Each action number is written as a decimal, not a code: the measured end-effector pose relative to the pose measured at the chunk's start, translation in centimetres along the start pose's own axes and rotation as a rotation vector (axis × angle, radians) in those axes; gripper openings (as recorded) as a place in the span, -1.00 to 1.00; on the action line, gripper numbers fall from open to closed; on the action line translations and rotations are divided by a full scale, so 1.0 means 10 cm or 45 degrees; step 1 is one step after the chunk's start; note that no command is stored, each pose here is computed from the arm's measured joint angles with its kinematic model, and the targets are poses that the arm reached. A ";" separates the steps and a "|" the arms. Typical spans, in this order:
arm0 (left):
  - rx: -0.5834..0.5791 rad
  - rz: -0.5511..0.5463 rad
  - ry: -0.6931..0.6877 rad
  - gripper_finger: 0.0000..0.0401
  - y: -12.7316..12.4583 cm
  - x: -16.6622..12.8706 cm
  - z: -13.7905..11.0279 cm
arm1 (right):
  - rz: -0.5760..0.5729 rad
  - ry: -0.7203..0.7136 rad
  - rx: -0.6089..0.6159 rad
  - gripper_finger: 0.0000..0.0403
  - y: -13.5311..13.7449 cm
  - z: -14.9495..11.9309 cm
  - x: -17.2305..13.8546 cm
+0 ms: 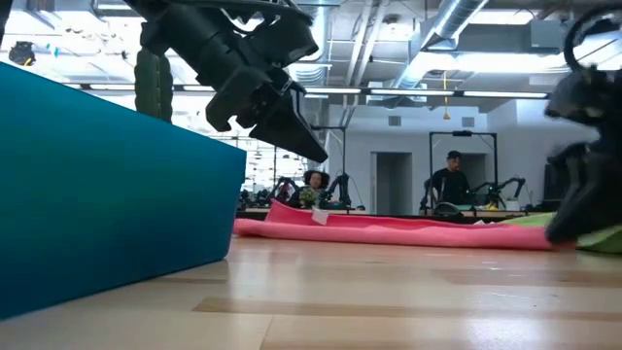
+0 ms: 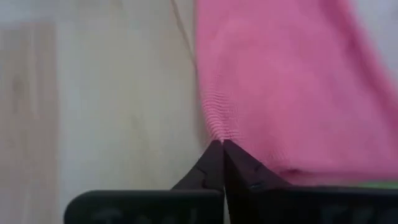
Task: Fold microfiber towels
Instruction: Fold the pink microfiber
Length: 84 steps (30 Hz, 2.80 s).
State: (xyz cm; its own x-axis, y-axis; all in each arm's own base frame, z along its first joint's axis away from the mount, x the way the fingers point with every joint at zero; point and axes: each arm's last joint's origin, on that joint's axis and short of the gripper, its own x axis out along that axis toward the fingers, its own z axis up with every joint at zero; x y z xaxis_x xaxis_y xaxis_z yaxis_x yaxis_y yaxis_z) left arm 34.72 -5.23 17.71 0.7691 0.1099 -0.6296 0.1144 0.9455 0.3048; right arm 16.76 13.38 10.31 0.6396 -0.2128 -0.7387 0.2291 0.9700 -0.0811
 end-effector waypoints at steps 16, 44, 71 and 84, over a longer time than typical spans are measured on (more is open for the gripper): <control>-0.033 -0.021 0.043 -0.98 -0.05 -0.01 -0.03 | -0.047 -0.231 -0.252 -0.87 -0.16 0.90 0.08; -0.046 -0.021 0.090 -0.98 -0.07 -0.02 -0.06 | 0.033 -0.263 -0.578 -0.86 -0.03 1.44 1.08; -0.041 0.008 0.116 -0.98 -0.06 -0.02 -0.08 | 0.177 -0.430 -0.650 -0.86 -0.21 1.63 1.18; 0.084 0.120 0.463 -0.98 0.04 -0.05 -0.34 | 0.168 -0.423 -0.641 -0.84 -0.25 1.64 1.19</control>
State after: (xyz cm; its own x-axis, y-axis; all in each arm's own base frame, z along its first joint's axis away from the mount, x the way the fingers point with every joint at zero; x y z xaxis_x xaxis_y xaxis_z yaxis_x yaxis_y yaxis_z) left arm 32.21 -3.89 15.74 0.5064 0.3083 -0.8053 0.1033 0.9055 0.4116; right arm 35.85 6.52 12.72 0.8520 -0.0336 -0.5224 -0.1901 0.9099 -0.3687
